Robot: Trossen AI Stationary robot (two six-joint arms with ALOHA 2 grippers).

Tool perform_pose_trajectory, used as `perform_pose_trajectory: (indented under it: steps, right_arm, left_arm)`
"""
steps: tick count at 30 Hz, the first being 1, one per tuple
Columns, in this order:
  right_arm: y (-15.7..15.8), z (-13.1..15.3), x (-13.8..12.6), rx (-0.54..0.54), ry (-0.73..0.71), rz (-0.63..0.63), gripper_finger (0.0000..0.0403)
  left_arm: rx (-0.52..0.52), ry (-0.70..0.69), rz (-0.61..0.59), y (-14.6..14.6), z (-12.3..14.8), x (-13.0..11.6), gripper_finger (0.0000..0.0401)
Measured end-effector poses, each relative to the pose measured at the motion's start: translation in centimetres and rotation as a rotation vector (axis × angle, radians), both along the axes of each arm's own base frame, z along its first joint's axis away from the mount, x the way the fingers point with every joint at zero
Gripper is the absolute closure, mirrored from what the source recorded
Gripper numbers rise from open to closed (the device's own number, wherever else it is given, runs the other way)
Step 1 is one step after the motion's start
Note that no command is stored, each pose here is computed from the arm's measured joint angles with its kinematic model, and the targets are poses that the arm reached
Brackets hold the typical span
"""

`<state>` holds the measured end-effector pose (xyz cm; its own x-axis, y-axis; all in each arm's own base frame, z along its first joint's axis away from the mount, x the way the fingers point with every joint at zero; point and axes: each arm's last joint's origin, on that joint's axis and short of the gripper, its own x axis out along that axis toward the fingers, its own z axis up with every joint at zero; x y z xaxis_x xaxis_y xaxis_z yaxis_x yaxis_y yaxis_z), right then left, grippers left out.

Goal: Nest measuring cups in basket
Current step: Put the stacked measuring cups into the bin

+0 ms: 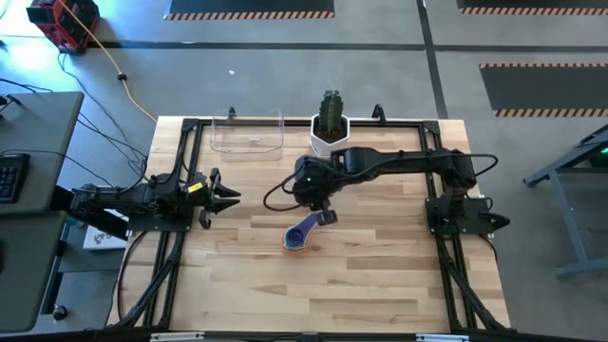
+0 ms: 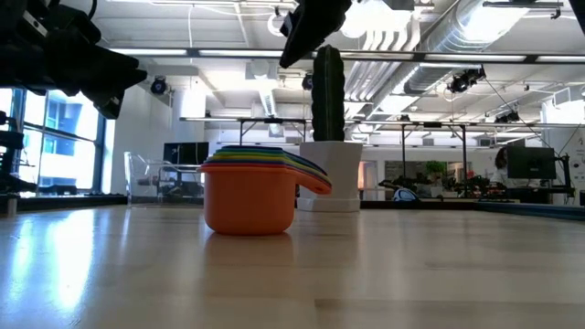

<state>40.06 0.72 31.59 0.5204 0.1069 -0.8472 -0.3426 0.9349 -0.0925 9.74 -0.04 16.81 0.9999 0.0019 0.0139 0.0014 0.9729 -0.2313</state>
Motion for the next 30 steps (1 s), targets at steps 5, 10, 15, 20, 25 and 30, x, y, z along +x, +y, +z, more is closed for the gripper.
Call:
perform_pose_trajectory:
  steps: [5,10,15,20,25,30]
  right_arm:
    - [-0.3,0.0,0.0,-0.028,0.0,0.049,0.0245]
    - [-0.5,0.0,0.0,-0.061,-0.015,0.111,0.0194]
    - [-0.4,-0.4,0.2,-0.076,-0.008,0.156,0.014]
    - [-0.1,-2.0,0.9,-0.05,0.035,0.18,0.0095]
    - [0.7,-4.0,1.8,-0.028,0.087,0.207,0.008]
    - [1.2,-6.1,2.5,-0.015,0.15,0.206,0.0079]
  left_arm:
    - [0.0,0.0,0.0,0.0,0.0,0.0,0.0307]
    - [0.0,0.0,0.0,0.0,0.0,0.0,0.0307]
    - [0.0,0.0,0.0,0.0,0.0,0.0,0.0307]
    - [0.0,0.001,0.0,0.0,0.0,0.0,0.0307]
    - [0.0,0.0,0.0,0.0,0.0,0.0,0.0307]
    - [0.0,0.001,0.0,0.0,0.0,0.0,0.0307]
